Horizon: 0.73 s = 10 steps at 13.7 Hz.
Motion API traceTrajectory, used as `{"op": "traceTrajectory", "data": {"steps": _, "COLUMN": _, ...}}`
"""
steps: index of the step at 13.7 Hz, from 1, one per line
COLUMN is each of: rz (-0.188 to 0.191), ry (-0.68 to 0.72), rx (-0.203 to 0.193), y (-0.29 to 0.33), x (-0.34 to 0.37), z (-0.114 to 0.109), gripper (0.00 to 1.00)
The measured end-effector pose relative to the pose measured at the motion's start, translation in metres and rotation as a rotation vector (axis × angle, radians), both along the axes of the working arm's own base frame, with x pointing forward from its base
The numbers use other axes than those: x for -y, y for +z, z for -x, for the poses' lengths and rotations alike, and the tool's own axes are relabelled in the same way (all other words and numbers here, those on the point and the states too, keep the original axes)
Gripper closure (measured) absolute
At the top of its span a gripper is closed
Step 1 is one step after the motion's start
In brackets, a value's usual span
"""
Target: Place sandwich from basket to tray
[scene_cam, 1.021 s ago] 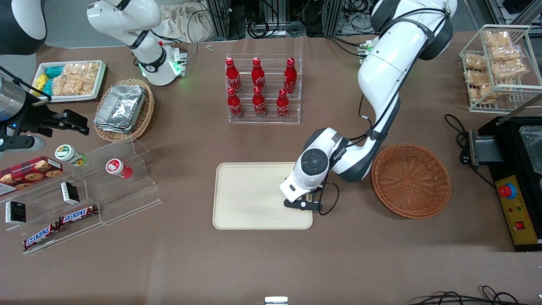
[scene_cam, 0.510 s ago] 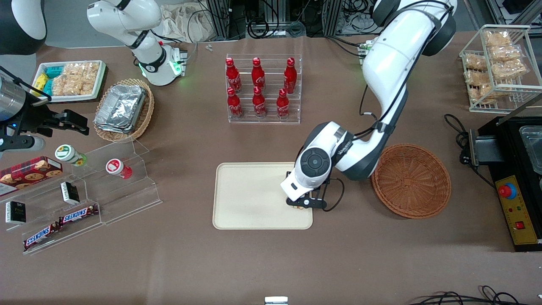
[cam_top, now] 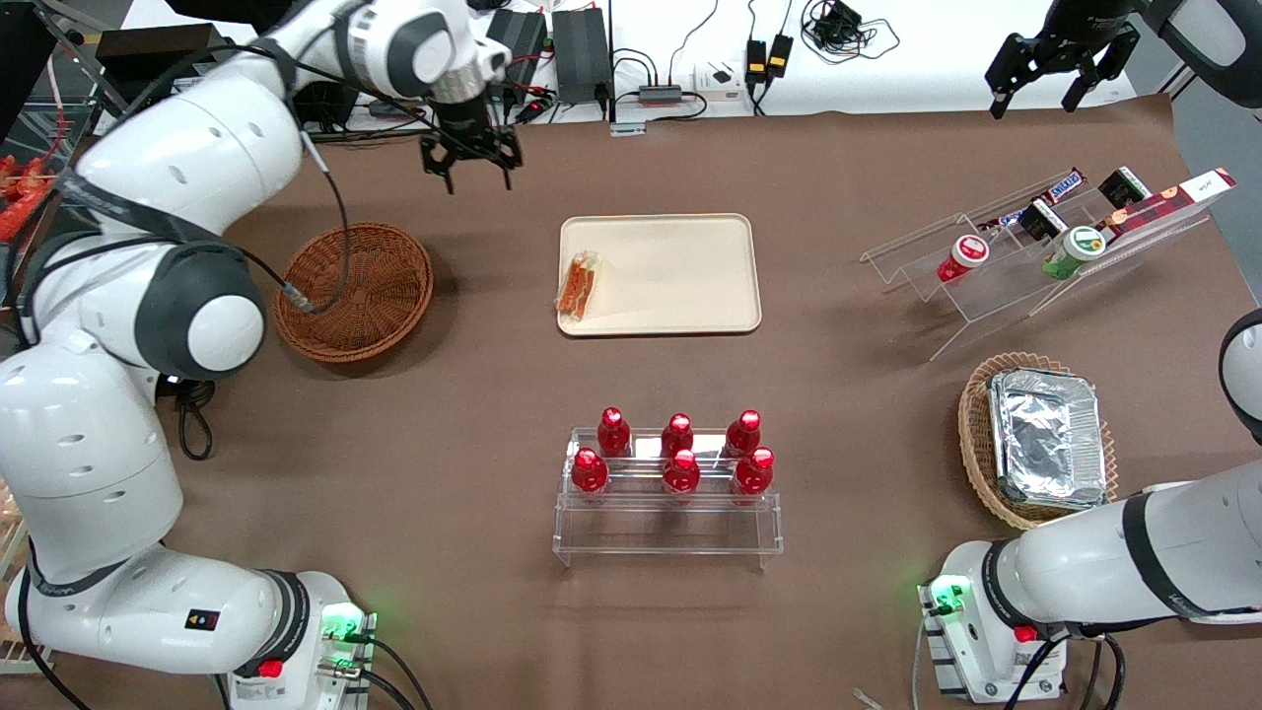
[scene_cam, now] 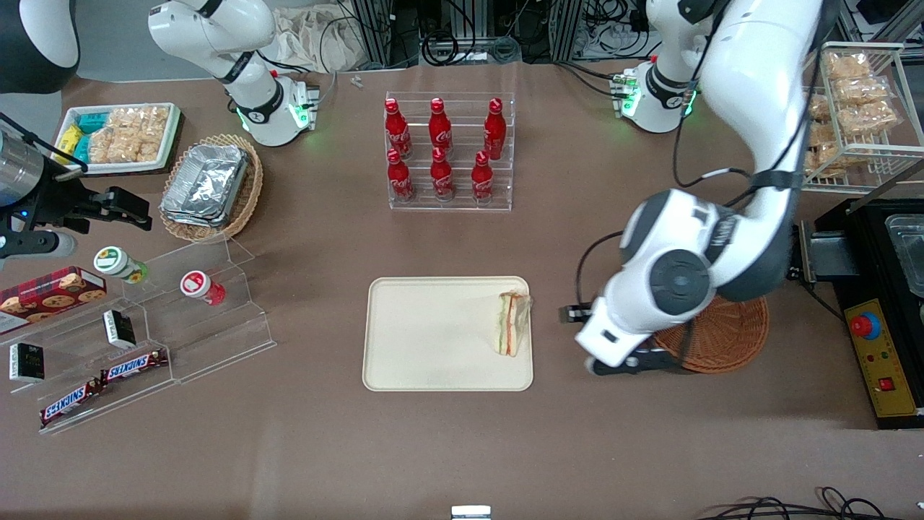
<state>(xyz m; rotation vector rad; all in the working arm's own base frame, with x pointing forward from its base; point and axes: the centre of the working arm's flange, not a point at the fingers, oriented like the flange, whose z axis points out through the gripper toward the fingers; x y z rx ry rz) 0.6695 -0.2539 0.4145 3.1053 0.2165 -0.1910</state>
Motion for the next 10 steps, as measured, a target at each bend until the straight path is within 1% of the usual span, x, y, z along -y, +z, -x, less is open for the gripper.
{"op": "traceTrajectory", "data": {"steps": 3, "rz": -0.019, "ry": 0.094, "rx": 0.002, "y": 0.043, "x": -0.073, "z": -0.007, "gripper": 0.0}}
{"op": "traceTrajectory", "data": {"steps": 6, "rz": -0.041, "ry": 0.168, "rx": -0.001, "y": 0.088, "x": -0.133, "z": 0.002, "gripper": 0.0}}
{"op": "traceTrajectory", "data": {"steps": 7, "rz": -0.045, "ry": 0.177, "rx": 0.006, "y": 0.102, "x": -0.146, "z": 0.007, "gripper": 0.0}}
{"op": "traceTrajectory", "data": {"steps": 8, "rz": -0.044, "ry": 0.159, "rx": 0.02, "y": 0.113, "x": -0.154, "z": 0.011, "gripper": 0.0}}
{"op": "traceTrajectory", "data": {"steps": 10, "rz": -0.038, "ry": 0.035, "rx": 0.053, "y": 0.134, "x": -0.164, "z": 0.019, "gripper": 0.0}}
